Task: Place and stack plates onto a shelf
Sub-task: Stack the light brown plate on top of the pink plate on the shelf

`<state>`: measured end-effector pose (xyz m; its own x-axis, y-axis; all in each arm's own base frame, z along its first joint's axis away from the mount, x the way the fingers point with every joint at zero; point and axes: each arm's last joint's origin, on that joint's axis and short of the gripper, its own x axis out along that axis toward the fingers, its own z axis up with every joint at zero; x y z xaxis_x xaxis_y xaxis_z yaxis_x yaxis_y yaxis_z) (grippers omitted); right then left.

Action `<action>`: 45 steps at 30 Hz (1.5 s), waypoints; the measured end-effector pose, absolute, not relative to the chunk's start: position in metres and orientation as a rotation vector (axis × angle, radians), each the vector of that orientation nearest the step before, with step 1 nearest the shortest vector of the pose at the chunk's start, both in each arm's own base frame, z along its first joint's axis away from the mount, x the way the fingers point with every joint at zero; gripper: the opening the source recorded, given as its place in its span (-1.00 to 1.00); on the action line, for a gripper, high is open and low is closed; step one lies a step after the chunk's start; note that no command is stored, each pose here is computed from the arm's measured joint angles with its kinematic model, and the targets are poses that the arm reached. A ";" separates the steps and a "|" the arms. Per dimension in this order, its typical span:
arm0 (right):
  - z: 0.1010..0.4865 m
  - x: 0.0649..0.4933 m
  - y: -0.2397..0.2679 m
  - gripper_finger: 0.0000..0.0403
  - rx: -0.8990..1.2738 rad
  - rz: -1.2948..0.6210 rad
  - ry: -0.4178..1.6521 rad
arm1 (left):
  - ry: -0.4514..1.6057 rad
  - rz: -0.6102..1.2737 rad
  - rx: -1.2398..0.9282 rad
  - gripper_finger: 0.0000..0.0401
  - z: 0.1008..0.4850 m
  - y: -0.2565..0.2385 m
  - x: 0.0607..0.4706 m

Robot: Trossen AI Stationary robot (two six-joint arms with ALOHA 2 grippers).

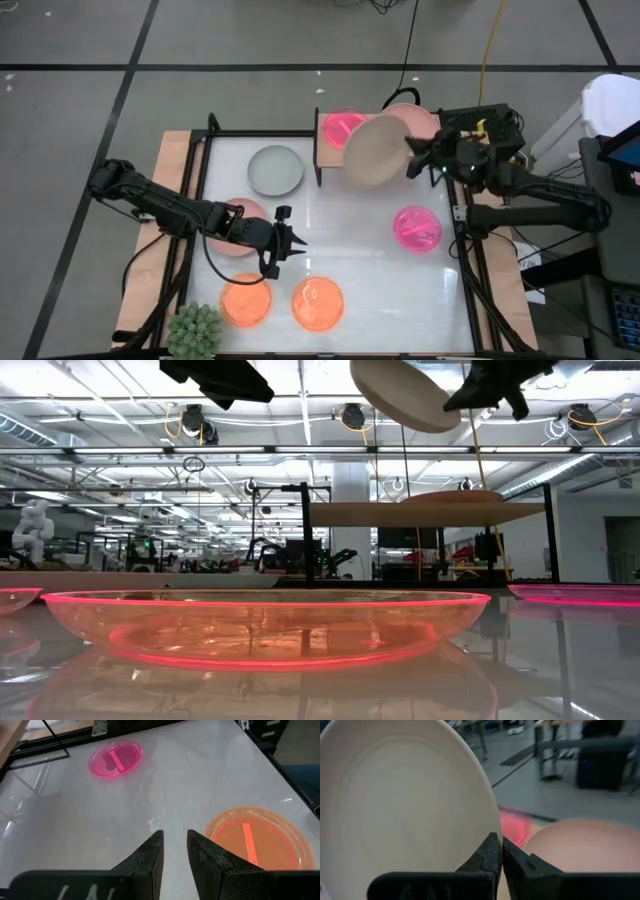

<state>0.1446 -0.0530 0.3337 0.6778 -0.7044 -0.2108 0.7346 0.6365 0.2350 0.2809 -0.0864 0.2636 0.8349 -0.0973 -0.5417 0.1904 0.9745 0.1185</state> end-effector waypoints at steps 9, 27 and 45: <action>0.380 0.127 -0.072 -1.00 0.170 -1.066 0.116 | 0.563 -0.153 0.171 -0.54 0.264 -0.086 0.281; 0.362 0.128 -0.128 -1.00 0.157 -1.302 0.341 | 0.560 -0.153 0.168 -0.54 0.264 -0.086 0.281; 0.347 0.110 -0.147 -1.00 0.286 -1.319 0.476 | 0.549 -0.150 0.155 -0.54 0.265 -0.087 0.282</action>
